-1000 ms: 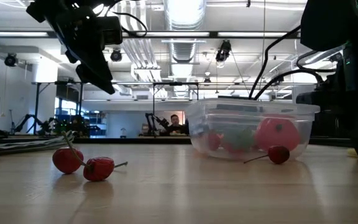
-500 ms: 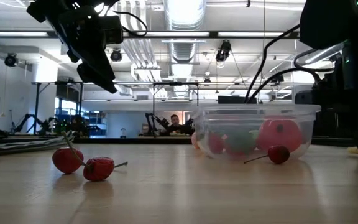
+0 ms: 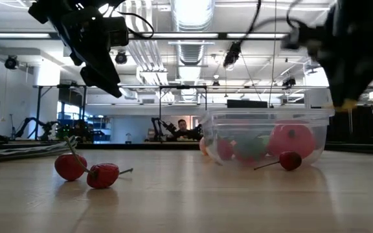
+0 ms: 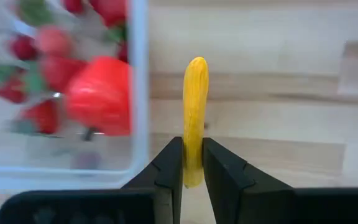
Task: Pick and placing Produce into tupperware
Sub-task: Put the corn into the transparent bin, then put the peach into the transparent bin, then put the bottom strawberry into the transparent bin
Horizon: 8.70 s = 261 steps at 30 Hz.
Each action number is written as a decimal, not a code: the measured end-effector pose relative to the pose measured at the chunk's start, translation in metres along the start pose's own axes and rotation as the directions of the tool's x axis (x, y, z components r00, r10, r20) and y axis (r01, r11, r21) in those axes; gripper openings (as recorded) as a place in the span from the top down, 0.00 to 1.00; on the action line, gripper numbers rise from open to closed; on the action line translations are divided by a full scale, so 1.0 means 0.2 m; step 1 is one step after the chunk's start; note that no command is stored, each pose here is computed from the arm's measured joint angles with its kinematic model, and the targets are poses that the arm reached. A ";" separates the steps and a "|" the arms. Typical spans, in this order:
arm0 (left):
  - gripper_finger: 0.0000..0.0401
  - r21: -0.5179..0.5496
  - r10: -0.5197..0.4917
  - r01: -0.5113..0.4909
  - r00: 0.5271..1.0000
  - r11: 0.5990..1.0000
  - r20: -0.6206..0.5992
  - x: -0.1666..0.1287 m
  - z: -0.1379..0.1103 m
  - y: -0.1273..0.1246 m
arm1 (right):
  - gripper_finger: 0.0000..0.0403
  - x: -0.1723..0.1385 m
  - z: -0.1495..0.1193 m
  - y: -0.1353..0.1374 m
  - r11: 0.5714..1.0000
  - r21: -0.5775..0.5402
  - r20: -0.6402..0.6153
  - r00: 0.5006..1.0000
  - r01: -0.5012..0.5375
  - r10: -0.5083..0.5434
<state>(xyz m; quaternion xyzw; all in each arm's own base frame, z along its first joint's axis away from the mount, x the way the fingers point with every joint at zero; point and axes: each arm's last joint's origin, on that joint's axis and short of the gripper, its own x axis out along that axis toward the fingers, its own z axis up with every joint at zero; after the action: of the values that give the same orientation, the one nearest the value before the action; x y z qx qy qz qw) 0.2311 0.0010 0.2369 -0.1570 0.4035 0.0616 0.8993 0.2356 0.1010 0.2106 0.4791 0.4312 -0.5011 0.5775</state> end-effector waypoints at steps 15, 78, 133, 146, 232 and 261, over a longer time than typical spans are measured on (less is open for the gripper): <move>0.38 0.000 0.004 -0.004 1.000 1.000 -0.007 0.01 0.00 0.00 | 0.85 -0.20 0.25 0.28 0.940 -0.241 0.095 0.959 -0.240 0.269; 0.30 -0.534 0.229 -0.223 0.972 0.816 -0.055 0.66 0.71 0.41 | 0.12 -0.71 0.54 -0.35 0.948 -0.319 0.465 0.868 -0.019 0.174; 0.25 -0.401 0.259 -0.229 0.966 0.887 0.022 0.89 0.68 0.43 | 0.13 -0.67 0.61 -0.33 0.962 -0.267 0.506 0.858 0.055 0.092; 0.25 -0.404 0.258 -0.226 0.966 0.887 0.026 0.92 0.61 0.44 | 0.13 -0.67 0.61 -0.33 0.962 -0.268 0.505 0.858 0.054 0.092; 0.07 -0.117 -0.321 0.313 0.945 0.942 -0.057 0.56 0.60 -0.06 | 0.13 -0.56 0.37 -0.22 0.761 -0.617 -0.003 0.967 -0.202 0.254; 0.07 -0.120 -0.269 0.278 0.960 0.953 0.081 0.19 -0.04 0.08 | 0.19 0.05 -0.77 0.07 0.362 -0.930 0.030 0.996 0.056 -0.078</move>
<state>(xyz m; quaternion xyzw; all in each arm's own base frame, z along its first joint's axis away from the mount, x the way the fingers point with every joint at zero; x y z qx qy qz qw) 0.2460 0.0116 0.2001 -0.2678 0.3440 -0.0324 0.8994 0.2478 0.2509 0.1774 0.0575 0.6633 -0.1894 0.7217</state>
